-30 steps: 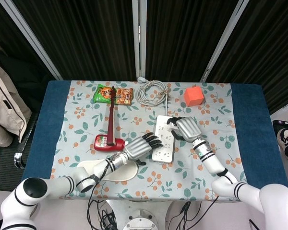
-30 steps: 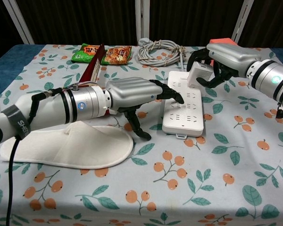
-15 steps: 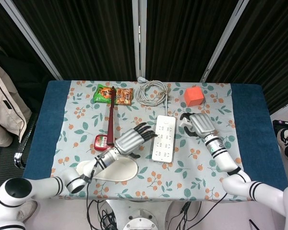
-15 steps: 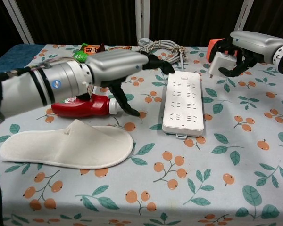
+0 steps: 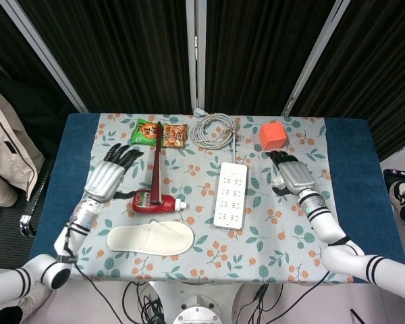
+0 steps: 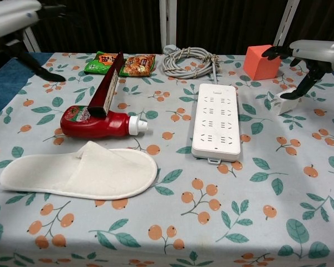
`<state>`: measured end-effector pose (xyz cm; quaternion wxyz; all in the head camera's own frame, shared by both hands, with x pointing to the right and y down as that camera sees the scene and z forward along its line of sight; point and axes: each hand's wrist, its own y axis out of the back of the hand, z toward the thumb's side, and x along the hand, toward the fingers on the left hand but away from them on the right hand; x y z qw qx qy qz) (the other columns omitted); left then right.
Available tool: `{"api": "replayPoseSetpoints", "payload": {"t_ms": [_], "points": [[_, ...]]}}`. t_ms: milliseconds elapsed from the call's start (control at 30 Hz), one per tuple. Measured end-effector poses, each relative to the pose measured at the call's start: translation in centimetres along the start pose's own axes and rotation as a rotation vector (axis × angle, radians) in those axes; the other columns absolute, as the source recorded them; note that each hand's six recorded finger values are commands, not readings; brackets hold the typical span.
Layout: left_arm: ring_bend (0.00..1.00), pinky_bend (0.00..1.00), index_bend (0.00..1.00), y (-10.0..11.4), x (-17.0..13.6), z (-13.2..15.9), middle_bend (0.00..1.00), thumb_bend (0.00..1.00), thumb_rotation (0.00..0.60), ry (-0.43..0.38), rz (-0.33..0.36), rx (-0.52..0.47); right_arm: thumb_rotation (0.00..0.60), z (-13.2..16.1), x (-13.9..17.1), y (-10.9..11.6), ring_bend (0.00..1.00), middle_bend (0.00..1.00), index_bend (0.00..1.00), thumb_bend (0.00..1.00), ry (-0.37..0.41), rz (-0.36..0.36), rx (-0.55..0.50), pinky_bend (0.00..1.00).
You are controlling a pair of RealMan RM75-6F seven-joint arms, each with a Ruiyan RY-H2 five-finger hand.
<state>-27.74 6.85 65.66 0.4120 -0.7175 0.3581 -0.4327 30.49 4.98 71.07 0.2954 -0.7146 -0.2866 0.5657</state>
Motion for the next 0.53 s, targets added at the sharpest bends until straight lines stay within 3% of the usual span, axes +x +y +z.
{"api": "replayPoseSetpoints", "payload": {"t_ms": [267,533], "points": [[0.06,0.07,0.13,3.3,-6.9,-7.4,0.15,0.07,0.6,0.234,0.064,0.087,0.6,-2.7,5.0,2.4,0.0,0.13,0.0,0.24,-0.042,-0.17,0.025,0.12],[0.06,0.06,0.13,4.8,-14.9,-10.3,0.15,0.07,0.6,0.415,0.106,0.141,0.6,-6.2,15.2,2.8,0.0,0.14,0.0,0.25,-0.123,-0.364,0.01,0.12]]}}
